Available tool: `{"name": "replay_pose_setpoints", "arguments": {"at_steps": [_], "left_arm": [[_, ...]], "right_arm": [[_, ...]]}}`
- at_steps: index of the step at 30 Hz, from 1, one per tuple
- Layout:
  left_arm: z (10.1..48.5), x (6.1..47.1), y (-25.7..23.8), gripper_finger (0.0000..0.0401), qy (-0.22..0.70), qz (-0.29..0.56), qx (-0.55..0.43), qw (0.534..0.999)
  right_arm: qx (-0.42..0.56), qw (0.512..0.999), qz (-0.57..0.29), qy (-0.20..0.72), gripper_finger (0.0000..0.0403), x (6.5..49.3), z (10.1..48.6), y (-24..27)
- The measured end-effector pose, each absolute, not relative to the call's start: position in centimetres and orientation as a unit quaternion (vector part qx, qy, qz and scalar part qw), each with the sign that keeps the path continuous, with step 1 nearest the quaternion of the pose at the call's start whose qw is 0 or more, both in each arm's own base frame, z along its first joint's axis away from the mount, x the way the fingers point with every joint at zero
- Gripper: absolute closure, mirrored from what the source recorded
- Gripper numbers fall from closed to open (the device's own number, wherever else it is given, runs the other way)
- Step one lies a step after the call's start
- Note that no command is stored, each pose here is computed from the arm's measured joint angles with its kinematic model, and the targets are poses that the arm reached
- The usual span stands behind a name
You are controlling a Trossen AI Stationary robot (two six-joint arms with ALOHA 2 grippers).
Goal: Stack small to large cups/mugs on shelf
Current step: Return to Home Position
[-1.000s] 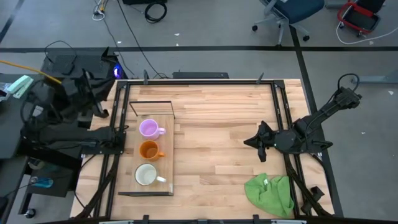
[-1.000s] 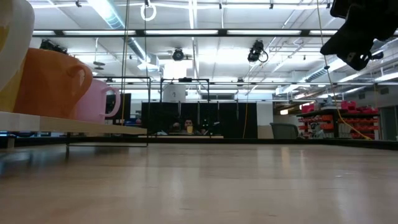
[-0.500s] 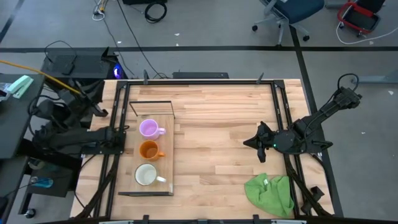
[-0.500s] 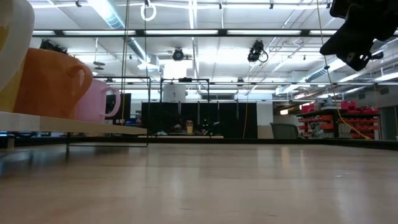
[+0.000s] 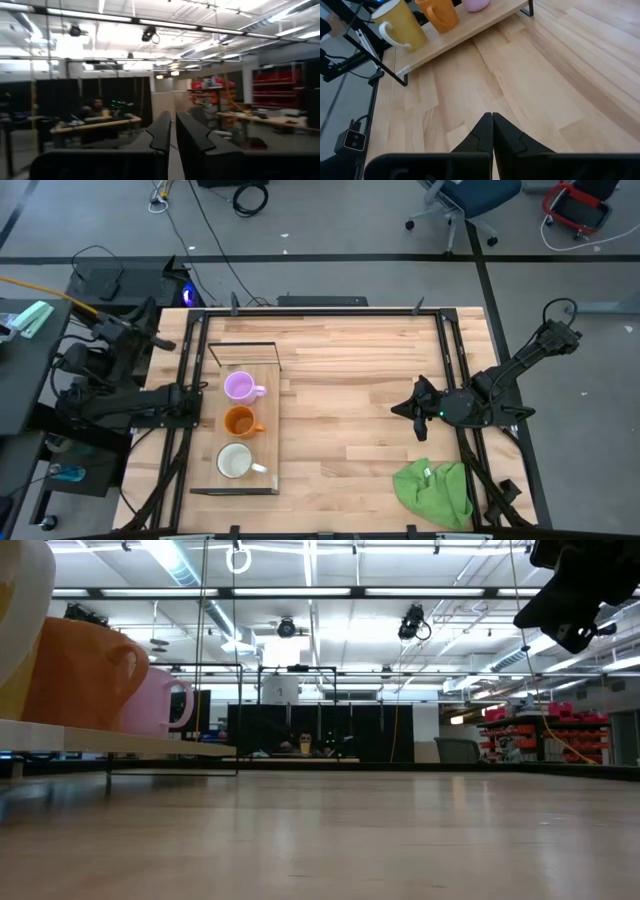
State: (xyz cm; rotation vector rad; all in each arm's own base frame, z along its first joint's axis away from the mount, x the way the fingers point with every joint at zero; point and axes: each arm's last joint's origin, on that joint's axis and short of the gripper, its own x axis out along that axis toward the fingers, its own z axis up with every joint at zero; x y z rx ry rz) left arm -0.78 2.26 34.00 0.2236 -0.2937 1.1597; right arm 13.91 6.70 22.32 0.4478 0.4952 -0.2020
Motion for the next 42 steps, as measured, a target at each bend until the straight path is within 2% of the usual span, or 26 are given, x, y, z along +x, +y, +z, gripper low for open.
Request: {"name": "replay_pose_setpoints", "arguments": {"at_steps": [8,12,18,27,32,38,42], "left_arm": [[34.4,-1.4,2.3,0.0364,-0.109,0.596,0.128,0.785],[34.9,-1.8,2.3,0.0369,-0.153,0.594,0.102,0.783],[34.9,-1.1,2.1,0.0371,-0.192,0.505,0.117,0.833],[32.6,0.7,2.0,0.0361,-0.127,0.396,0.074,0.907],[32.2,1.1,1.8,0.0366,-0.125,0.349,0.044,0.928],[30.9,1.6,1.6,0.0371,-0.079,0.295,0.020,0.952],[30.4,1.9,1.2,0.0366,-0.066,0.216,-0.002,0.974]], "right_arm": [[0.217,0.940,-0.098,0.243,0.0395,13.9,22.3,6.7],[0.214,0.941,-0.099,0.243,0.0395,13.9,22.3,6.7],[0.207,0.943,-0.100,0.242,0.0395,13.9,22.3,6.7],[0.207,0.943,-0.100,0.242,0.0395,13.9,22.3,6.7],[0.211,0.942,-0.101,0.241,0.0395,13.9,22.3,6.7],[0.216,0.941,-0.102,0.241,0.0395,13.9,22.3,6.7],[0.217,0.940,-0.102,0.241,0.0395,13.9,22.3,6.7]]}}
